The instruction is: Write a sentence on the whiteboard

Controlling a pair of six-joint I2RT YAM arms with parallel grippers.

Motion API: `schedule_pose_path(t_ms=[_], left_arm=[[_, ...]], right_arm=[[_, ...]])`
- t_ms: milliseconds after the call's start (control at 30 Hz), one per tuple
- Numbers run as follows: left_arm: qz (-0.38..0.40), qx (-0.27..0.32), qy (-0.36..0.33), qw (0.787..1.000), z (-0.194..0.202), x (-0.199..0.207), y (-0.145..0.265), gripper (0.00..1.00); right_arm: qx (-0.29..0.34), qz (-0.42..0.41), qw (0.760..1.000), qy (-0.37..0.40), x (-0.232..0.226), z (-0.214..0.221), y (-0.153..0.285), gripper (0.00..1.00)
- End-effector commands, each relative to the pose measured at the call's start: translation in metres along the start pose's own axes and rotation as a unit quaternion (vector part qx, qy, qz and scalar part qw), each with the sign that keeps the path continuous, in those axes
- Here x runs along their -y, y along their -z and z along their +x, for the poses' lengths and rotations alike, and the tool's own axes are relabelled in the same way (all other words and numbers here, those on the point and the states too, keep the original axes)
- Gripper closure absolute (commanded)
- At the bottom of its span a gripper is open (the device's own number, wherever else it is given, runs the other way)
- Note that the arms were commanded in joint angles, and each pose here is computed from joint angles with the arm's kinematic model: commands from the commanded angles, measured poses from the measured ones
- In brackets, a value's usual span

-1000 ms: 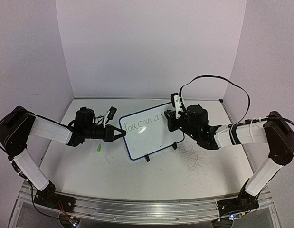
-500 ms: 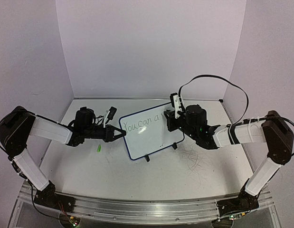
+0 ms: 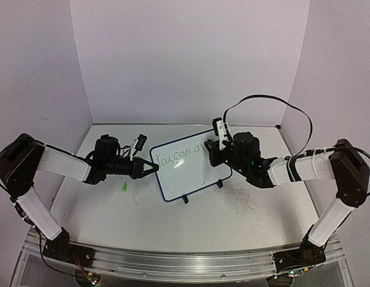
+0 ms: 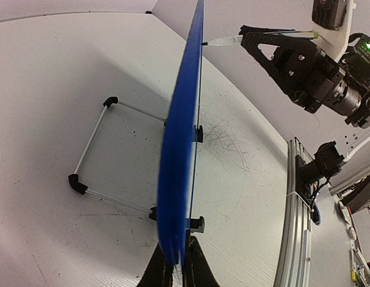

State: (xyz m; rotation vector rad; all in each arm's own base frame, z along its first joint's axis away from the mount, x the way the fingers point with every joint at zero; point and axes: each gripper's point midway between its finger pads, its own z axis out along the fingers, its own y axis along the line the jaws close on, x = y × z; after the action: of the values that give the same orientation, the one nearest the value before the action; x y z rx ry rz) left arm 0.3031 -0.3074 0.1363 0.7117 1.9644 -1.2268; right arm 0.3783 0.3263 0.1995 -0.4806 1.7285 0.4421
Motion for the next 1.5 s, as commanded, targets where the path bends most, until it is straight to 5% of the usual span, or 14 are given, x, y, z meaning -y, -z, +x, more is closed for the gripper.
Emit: schedule_pose_path(t_ms=[0,1467], left_arm=[[-0.042,-0.014,-0.015,0.999,0.007,-0.019,-0.002,1.00],[-0.042,-0.015,-0.014,0.999,0.008,-0.019,-0.002,1.00]], right_arm=[[0.006,-0.009,1.000,-0.010,-0.003,-0.006,-0.004,1.00],[-0.019,0.035,0.999,0.006,0.014,0.010,0.008,1.00]])
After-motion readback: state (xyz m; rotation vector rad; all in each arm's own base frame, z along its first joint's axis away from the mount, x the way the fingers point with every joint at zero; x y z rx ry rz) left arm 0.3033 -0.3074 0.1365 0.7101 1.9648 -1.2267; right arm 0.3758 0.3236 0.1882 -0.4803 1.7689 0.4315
